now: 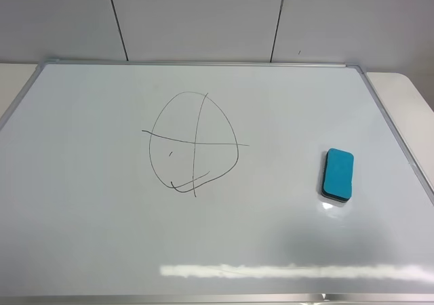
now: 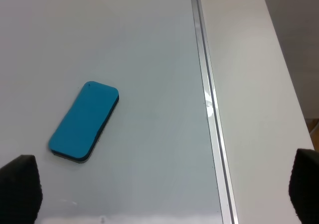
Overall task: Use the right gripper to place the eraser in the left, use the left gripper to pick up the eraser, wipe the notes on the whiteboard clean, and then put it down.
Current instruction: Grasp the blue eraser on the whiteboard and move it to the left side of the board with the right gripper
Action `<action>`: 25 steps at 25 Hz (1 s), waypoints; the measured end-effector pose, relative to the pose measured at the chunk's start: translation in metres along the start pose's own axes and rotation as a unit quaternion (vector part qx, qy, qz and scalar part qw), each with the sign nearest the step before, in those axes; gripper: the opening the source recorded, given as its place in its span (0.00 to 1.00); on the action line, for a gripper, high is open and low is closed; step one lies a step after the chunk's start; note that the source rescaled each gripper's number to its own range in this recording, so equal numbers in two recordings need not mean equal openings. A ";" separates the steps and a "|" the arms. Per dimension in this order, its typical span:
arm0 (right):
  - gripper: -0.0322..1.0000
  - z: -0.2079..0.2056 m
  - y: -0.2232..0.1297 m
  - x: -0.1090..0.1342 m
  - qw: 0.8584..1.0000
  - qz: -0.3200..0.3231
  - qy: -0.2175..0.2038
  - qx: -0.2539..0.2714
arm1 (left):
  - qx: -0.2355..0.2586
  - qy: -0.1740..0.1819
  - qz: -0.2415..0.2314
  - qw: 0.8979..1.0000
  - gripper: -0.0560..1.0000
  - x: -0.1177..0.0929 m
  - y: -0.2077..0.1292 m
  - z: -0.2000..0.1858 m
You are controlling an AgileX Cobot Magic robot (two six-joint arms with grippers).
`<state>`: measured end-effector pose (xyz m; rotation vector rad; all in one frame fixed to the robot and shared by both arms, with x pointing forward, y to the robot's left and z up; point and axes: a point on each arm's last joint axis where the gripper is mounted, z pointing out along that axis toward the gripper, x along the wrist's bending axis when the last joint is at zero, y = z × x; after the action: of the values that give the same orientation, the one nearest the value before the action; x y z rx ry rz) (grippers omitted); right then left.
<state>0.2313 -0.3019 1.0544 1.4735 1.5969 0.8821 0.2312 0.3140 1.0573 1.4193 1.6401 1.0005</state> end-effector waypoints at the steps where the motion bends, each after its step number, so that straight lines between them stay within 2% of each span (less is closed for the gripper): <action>1: 1.00 0.000 0.000 0.000 1.000 0.000 0.000 0.000 | 0.000 0.000 0.000 1.000 1.00 0.000 0.000 0.000; 18: 1.00 0.000 0.002 -0.001 1.000 -0.001 -0.003 -0.011 | 0.000 0.000 0.000 1.000 1.00 0.000 0.000 0.000; 25: 1.00 0.000 0.010 -0.002 1.000 -0.007 -0.009 -0.001 | 0.000 0.000 0.000 1.000 1.00 0.000 0.000 0.000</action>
<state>0.2364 -0.3035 1.0631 1.4644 1.5901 0.8594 0.2312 0.3140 1.0573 1.4193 1.6401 1.0005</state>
